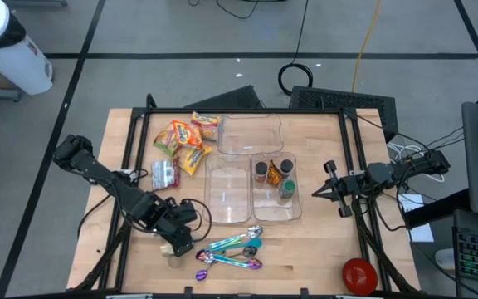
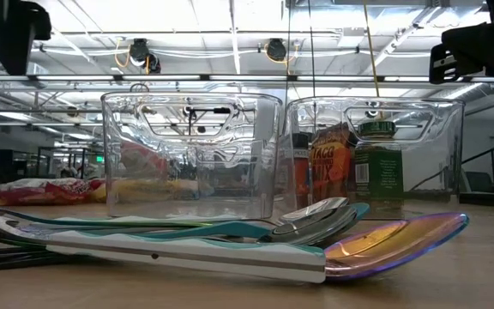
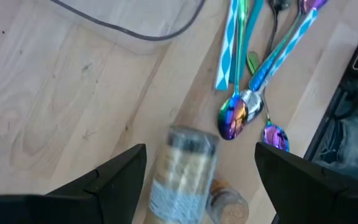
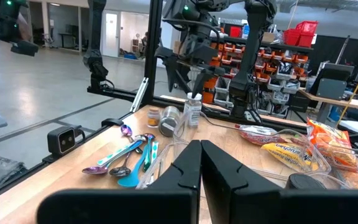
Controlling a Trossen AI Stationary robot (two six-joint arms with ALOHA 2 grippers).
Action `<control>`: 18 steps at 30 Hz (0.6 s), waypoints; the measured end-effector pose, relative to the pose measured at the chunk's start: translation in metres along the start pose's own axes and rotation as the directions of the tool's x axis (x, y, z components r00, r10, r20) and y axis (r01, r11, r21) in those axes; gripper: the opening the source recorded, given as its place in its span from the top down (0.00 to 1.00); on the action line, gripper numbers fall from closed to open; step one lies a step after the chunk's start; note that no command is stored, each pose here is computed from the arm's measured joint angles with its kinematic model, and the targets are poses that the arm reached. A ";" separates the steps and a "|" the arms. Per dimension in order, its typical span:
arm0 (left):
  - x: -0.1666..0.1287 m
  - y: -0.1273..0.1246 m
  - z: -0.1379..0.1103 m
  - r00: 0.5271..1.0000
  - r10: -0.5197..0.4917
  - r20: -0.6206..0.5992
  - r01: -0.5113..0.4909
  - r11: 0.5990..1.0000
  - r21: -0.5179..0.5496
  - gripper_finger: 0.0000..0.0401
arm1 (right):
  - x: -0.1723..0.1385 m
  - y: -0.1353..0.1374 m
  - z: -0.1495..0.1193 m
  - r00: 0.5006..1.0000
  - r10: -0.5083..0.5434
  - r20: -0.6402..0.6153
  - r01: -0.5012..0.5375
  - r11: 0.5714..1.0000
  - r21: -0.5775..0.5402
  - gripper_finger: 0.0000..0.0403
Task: Pick & Place Food Item
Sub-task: Put the gold seasoning bottle into the bottom right transparent bin
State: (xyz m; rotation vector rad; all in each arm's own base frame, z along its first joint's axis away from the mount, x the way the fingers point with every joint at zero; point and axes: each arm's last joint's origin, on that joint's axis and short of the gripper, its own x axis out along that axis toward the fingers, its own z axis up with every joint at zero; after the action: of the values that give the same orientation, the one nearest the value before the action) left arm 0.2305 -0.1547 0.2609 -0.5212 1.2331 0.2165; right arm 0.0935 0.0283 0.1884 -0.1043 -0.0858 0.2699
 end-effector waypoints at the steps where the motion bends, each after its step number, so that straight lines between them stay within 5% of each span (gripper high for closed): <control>1: 0.000 0.000 0.000 1.000 0.000 -0.001 0.000 1.000 -0.003 0.23 | 0.000 0.000 0.000 1.000 0.000 0.000 0.000 1.000 0.000 0.99; 18: 0.054 -0.024 -0.023 0.981 0.065 -0.183 -0.044 0.992 0.114 0.23 | 0.000 0.000 0.000 1.000 0.001 0.000 -0.001 1.000 0.000 0.99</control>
State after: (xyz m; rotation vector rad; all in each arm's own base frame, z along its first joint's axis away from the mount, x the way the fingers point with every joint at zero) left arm 0.2387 -0.1929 0.2109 -0.4194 1.4350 0.1470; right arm 0.0935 0.0284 0.1883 -0.1041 -0.0857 0.2705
